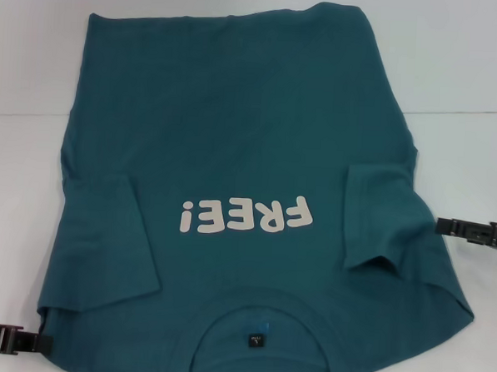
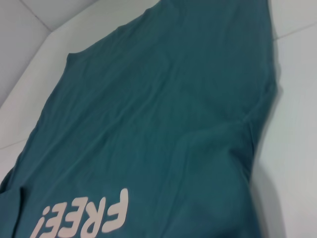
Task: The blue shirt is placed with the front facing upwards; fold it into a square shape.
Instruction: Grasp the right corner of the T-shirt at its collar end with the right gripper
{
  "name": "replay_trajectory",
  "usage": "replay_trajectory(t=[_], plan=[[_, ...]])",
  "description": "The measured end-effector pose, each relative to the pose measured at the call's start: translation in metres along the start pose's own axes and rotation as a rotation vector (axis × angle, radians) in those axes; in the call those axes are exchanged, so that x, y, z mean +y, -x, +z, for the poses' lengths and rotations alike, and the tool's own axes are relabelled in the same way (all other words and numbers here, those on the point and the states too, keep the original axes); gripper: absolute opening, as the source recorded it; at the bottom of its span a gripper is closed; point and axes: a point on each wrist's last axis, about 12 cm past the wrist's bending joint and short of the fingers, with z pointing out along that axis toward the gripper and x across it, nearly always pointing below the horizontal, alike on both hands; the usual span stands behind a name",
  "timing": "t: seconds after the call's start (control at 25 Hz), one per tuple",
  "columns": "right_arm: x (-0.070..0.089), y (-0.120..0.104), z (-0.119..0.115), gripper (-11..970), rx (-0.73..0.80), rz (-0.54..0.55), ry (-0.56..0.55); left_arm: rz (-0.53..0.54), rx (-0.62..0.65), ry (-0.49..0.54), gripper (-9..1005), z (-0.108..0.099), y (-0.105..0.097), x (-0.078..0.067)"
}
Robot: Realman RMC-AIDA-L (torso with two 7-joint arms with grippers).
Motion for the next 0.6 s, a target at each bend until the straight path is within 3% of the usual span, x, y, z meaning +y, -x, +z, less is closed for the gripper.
replay_trajectory(t=[0.6], plan=[[0.007,-0.009,0.029,944,0.008,-0.038,-0.042,0.001,-0.006,0.003,29,0.001,0.002,0.0]])
